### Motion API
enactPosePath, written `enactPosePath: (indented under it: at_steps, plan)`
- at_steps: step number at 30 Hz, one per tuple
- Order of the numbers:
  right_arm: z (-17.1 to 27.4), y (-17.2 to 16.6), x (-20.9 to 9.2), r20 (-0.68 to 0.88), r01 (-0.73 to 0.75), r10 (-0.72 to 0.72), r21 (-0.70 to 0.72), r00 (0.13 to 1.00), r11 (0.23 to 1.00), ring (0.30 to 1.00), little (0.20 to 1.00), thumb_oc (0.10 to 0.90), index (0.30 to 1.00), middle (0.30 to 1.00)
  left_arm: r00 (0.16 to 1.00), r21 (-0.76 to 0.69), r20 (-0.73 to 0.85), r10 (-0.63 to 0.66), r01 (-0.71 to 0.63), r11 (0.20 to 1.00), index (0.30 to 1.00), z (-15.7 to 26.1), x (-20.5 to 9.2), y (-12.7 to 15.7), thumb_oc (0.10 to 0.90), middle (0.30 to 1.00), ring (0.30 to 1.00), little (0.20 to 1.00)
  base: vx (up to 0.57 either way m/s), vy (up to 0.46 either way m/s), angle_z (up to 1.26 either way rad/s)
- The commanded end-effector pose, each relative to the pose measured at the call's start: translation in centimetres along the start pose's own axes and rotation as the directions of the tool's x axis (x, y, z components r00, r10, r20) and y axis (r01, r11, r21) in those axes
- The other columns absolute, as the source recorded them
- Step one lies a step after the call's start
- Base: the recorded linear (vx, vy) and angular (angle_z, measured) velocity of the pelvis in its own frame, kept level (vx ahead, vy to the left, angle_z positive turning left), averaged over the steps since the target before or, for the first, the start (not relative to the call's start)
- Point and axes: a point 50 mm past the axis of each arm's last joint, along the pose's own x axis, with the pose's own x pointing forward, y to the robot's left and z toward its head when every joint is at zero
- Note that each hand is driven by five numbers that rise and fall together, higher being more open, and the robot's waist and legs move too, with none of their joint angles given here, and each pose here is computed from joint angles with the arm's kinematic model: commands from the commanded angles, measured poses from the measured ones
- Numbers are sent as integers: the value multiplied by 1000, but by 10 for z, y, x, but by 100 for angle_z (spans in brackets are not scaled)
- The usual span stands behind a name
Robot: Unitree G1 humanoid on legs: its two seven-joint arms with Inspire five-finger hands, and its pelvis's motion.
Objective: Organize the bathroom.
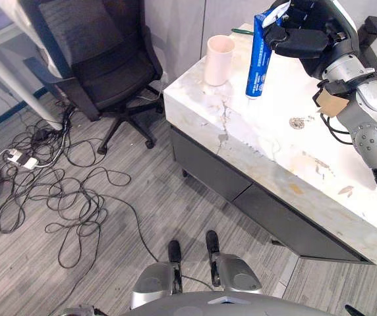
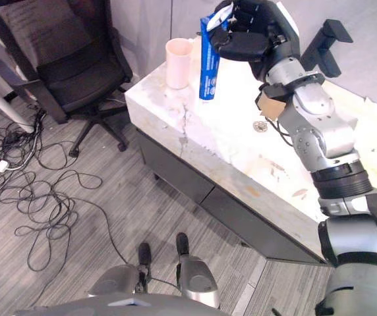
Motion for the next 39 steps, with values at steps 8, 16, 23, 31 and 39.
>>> enactPosePath:
  at_steps: [8,16,23,31,39]
  plan:
    - [134,2,5,606,196,-87,-116,791,974,300,300,400,300,300,988,-16,-64,141,-143,990,900,-16,-1,42,800,900,900,900,48,0,-1]
    - [142,20,27,639,324,-116,-219,760,920,300,300,400,300,300,991,-6,-86,101,-101,995,900,-24,1,24,800,900,900,900,95,-16,11]
    - [122,24,37,620,371,-121,-292,775,882,300,300,400,300,300,987,-17,-115,108,-110,994,900,-32,0,25,800,900,900,900,61,-15,19]
    - [102,22,39,579,386,-148,-313,802,868,300,300,400,300,300,988,-28,-102,119,-123,992,900,-28,0,28,800,900,900,900,34,-44,13]
    - [92,21,45,561,396,-173,-304,809,867,300,300,400,300,300,990,-34,-97,106,-109,993,900,-20,0,26,800,900,900,900,35,-62,7]
